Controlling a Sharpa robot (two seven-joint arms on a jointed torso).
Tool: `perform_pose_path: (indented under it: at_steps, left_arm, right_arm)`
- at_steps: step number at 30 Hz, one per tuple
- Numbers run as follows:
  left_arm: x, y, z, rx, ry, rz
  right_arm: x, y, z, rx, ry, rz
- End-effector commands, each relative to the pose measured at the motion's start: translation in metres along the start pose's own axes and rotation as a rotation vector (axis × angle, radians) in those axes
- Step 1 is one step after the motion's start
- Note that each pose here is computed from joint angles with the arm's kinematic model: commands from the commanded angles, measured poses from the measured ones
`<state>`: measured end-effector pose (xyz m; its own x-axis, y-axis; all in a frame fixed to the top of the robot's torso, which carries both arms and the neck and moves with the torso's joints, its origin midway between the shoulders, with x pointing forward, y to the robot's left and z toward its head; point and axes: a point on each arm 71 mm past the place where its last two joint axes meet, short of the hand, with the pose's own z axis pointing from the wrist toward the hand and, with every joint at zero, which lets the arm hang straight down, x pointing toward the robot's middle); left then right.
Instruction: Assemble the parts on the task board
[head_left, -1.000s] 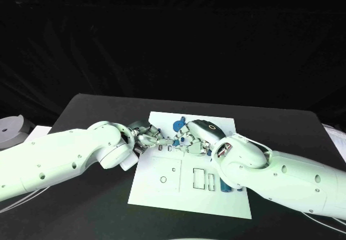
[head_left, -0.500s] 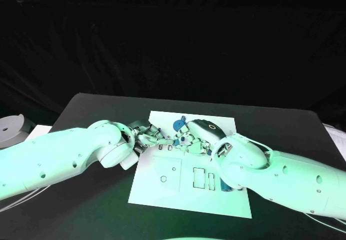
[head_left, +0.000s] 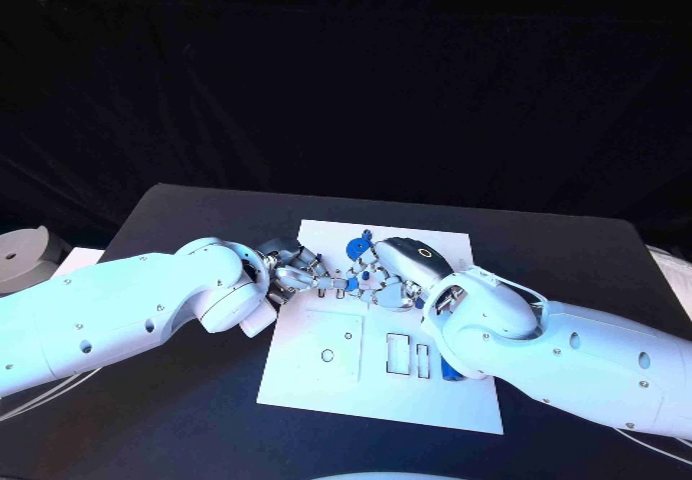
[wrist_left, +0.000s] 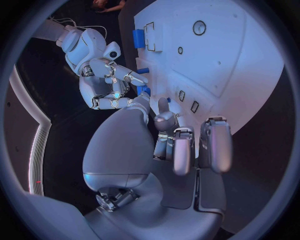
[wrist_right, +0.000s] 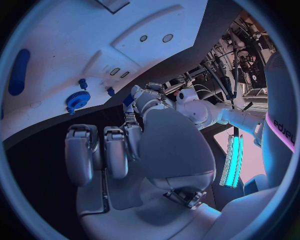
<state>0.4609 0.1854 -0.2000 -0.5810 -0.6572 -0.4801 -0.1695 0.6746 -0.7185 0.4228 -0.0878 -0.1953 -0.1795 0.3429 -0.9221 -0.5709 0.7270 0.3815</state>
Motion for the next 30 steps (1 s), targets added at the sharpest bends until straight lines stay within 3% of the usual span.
perform_pose_path:
  at_steps: [1,30]
  left_arm:
    - [0.0033,-0.0011,0.0007,-0.001,0.025,0.007]
    - [0.0031,-0.0009,0.0013,-0.004,0.027,0.008]
  right_arm:
    - [-0.0018,0.0065,-0.0003,-0.027,-0.016,0.002]
    - [-0.0009,0.0134,-0.0019,-0.038,0.018,0.000]
